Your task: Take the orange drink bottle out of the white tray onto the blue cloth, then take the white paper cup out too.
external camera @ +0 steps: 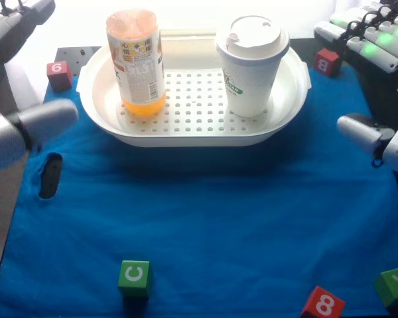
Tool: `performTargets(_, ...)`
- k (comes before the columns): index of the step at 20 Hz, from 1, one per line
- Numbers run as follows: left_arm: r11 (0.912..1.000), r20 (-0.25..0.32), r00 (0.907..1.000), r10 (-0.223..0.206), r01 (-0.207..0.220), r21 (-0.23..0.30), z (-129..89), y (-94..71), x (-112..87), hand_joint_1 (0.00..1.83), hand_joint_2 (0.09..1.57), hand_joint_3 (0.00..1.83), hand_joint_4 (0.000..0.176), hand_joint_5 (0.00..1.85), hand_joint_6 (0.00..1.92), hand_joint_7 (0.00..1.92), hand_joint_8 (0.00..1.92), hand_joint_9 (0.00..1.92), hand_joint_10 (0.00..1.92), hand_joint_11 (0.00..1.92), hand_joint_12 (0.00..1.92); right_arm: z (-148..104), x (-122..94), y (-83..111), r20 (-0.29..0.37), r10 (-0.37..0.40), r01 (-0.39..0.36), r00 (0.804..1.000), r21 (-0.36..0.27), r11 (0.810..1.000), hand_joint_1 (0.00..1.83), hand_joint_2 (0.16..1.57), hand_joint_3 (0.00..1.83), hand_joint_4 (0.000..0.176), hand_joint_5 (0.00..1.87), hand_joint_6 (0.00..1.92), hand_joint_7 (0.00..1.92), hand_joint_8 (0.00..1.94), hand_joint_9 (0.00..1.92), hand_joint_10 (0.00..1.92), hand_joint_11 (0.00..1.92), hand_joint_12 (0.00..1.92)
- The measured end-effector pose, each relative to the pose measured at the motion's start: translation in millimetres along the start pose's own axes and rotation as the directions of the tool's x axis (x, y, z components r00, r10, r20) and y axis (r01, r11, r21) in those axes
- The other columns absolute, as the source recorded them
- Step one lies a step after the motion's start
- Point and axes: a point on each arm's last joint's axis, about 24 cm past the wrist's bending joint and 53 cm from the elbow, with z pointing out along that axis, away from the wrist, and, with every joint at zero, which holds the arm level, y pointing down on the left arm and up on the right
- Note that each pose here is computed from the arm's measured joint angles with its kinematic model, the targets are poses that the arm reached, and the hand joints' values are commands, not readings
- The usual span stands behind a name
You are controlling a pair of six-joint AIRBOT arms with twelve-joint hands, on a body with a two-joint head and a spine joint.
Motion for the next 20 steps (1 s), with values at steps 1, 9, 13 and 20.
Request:
performTargets(1, 0.9997, -0.004, 1.0000, -0.008, 0.008, -0.021, 0.8, 5.6, 2.0, 0.41, 1.36, 0.00, 0.034, 0.00, 0.00, 0.00, 0.00, 0.00, 0.00, 0.00, 0.21, 0.0, -0.3, 0.1, 0.001, -0.001, 0.001, 1.000, -0.001, 1.000, 0.31, 1.40, 0.03, 0.000, 0.00, 0.00, 0.00, 0.00, 0.00, 0.00, 0.00, 0.00)
performTargets(9, 0.9743, 0.018, 0.9897, -0.142, 0.143, -0.174, 38.2, 68.2, 15.2, 0.49, 1.17, 0.00, 0.130, 0.00, 0.00, 0.00, 0.00, 0.00, 0.00, 0.00, 0.00, 0.8, 2.3, -0.6, 0.001, 0.012, -0.012, 1.000, 0.005, 1.000, 0.23, 1.43, 0.01, 0.007, 0.00, 0.00, 0.00, 0.00, 0.00, 0.00, 0.00, 0.00)
performTargets(13, 0.9640, 0.002, 0.9844, -0.176, 0.173, -0.202, 74.1, 79.6, 23.5, 0.61, 1.08, 0.00, 0.109, 0.00, 0.00, 0.00, 0.00, 0.00, 0.00, 0.00, 0.02, 0.1, 3.9, -1.8, -0.001, 0.015, -0.015, 1.000, 0.009, 1.000, 0.24, 1.44, 0.01, 0.027, 0.00, 0.00, 0.00, 0.00, 0.00, 0.00, 0.00, 0.00)
performTargets(20, 0.9347, -0.042, 0.9714, -0.234, 0.212, -0.285, 94.9, 98.8, 45.5, 0.51, 0.80, 0.00, 0.176, 0.00, 0.00, 0.00, 0.00, 0.00, 0.00, 0.00, 0.00, -1.1, 8.1, -1.6, -0.013, 0.015, -0.015, 1.000, 0.009, 1.000, 0.30, 1.43, 0.00, 0.002, 0.00, 0.00, 0.00, 0.00, 0.00, 0.00, 0.00, 0.00)
